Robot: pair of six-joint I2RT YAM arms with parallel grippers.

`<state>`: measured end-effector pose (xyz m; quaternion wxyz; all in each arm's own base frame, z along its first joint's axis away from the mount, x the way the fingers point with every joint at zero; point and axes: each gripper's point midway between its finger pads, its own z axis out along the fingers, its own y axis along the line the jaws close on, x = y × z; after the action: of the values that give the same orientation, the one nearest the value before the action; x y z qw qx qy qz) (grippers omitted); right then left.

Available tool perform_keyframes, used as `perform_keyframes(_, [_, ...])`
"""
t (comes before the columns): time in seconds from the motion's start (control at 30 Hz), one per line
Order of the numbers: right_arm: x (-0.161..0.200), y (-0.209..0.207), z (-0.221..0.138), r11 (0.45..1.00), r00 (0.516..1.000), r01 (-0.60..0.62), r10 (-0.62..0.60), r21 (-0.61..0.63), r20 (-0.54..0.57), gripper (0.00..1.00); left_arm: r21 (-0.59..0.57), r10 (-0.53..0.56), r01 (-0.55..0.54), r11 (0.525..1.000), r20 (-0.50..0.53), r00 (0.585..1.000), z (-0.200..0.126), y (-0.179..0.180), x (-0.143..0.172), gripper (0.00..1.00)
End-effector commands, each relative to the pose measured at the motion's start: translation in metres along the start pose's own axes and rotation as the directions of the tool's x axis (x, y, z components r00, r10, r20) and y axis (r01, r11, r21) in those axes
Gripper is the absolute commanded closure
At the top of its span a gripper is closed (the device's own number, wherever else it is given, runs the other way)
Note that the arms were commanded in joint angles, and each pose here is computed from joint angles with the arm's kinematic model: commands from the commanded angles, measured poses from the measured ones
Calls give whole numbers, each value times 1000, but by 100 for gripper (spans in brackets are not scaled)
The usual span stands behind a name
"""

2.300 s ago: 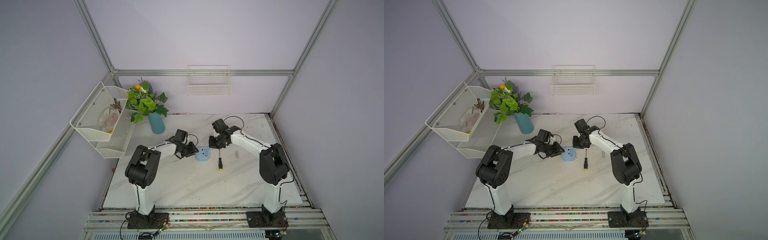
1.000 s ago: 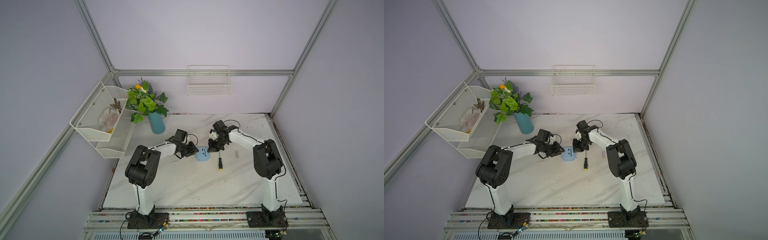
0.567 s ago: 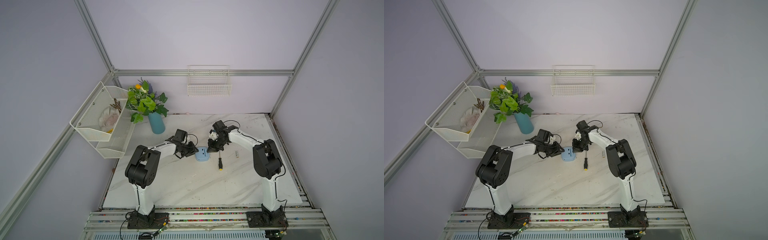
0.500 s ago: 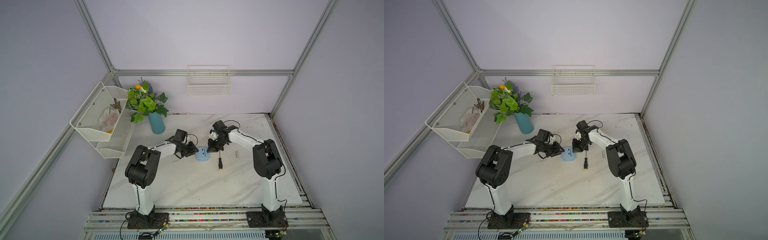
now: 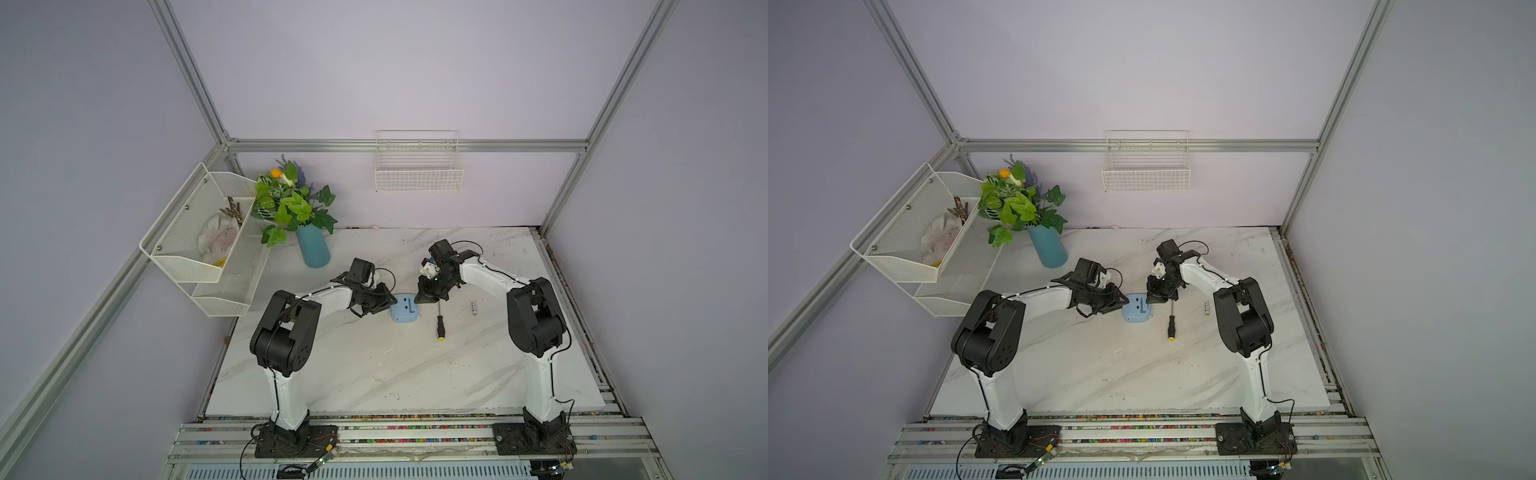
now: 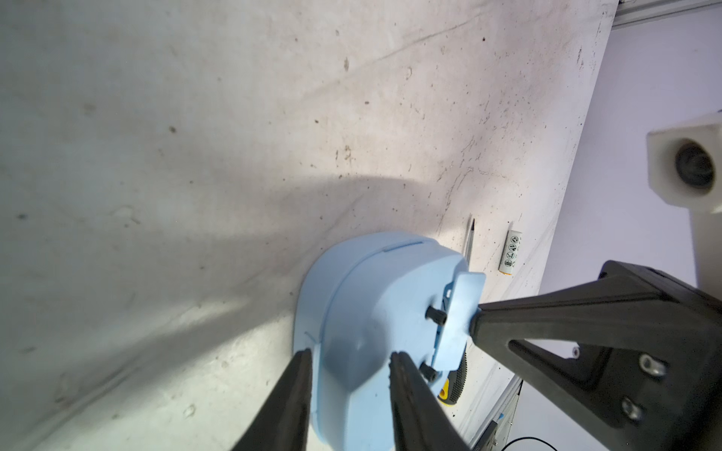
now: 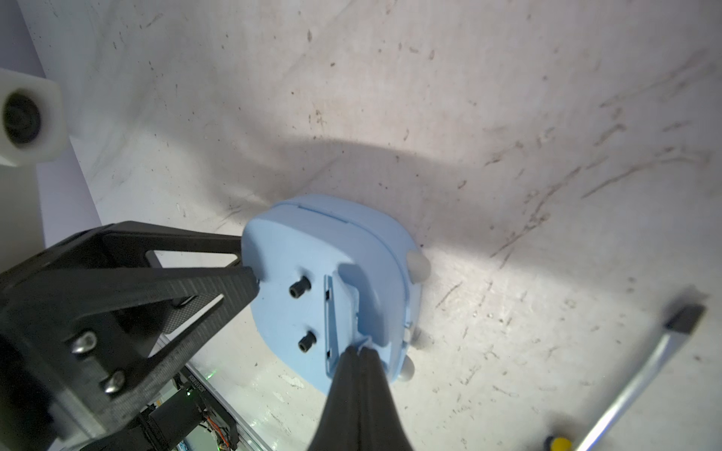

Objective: Remove the battery from the alarm
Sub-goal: Install the cover on the alarm.

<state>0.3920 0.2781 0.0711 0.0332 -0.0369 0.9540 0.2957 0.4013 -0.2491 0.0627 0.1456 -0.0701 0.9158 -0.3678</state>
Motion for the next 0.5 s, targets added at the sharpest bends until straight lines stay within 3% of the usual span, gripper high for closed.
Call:
perform_keyframes(0.0, [5,-2,3,1000,1000,-16,16,-13,-7,100,12,0,0,1000,1,1000,-2,-1,0,62])
perform_keyframes(0.47, [6,-2,5,999,999,-34,34,-24,-8,100,13,-1,1,1000,3,1000,-2,-1,-1,62])
